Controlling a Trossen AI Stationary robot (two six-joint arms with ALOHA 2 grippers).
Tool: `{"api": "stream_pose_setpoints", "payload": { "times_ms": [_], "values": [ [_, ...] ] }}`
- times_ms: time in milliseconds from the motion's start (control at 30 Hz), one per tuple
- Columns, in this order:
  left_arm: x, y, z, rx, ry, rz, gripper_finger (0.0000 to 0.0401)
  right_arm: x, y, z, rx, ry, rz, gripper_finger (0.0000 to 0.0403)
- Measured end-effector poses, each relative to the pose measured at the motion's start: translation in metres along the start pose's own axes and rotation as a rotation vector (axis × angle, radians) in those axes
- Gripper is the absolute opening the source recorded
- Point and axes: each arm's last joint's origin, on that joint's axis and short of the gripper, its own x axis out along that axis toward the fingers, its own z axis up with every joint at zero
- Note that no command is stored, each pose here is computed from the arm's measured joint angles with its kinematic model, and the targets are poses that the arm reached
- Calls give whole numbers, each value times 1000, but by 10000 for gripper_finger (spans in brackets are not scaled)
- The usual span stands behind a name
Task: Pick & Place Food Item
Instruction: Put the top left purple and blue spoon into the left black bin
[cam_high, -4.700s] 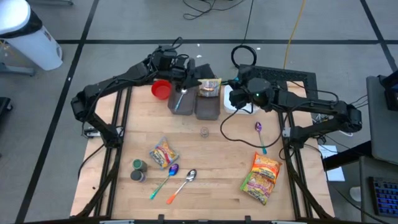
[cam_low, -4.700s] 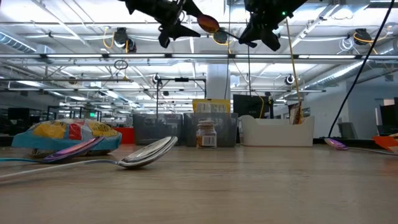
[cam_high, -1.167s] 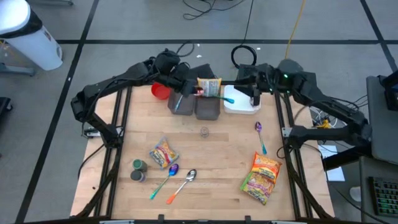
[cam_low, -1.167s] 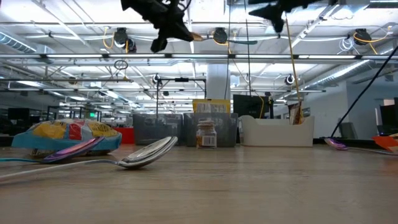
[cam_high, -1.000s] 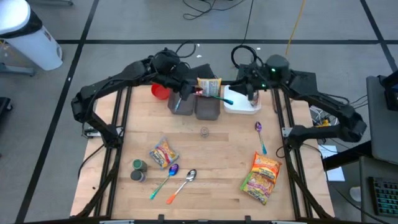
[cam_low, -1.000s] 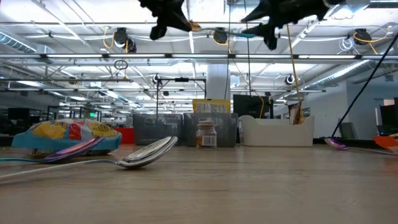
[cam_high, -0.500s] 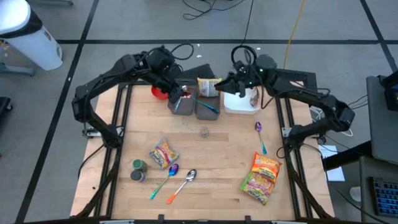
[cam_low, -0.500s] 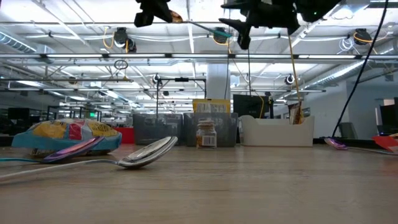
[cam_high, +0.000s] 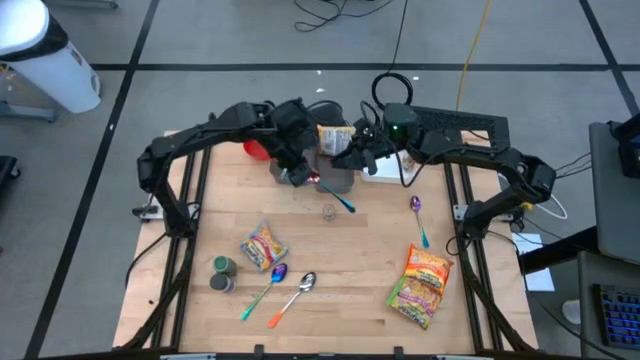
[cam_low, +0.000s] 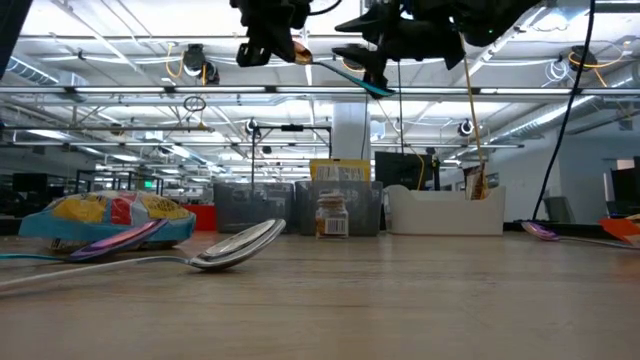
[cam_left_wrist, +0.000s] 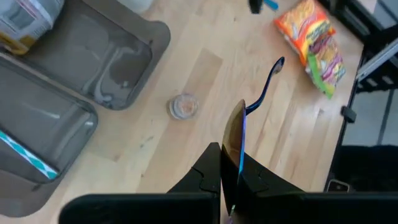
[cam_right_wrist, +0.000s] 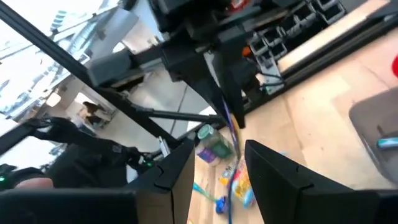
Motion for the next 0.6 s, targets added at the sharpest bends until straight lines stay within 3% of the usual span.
{"api": "stream_pose_setpoints", "payload": {
  "times_ms": [167,367,600],
  "values": [
    [-2,-9,10,56,-27,29,6,3,-3,-7,-25,16,-91,134],
    [-12,-15,26,101,-60,52,5,9,3,-10,-59,23,-72,134],
    [1,-15,35,118,1,78,5,12,8,-7,-93,-28,-74,134]
  ]
}}
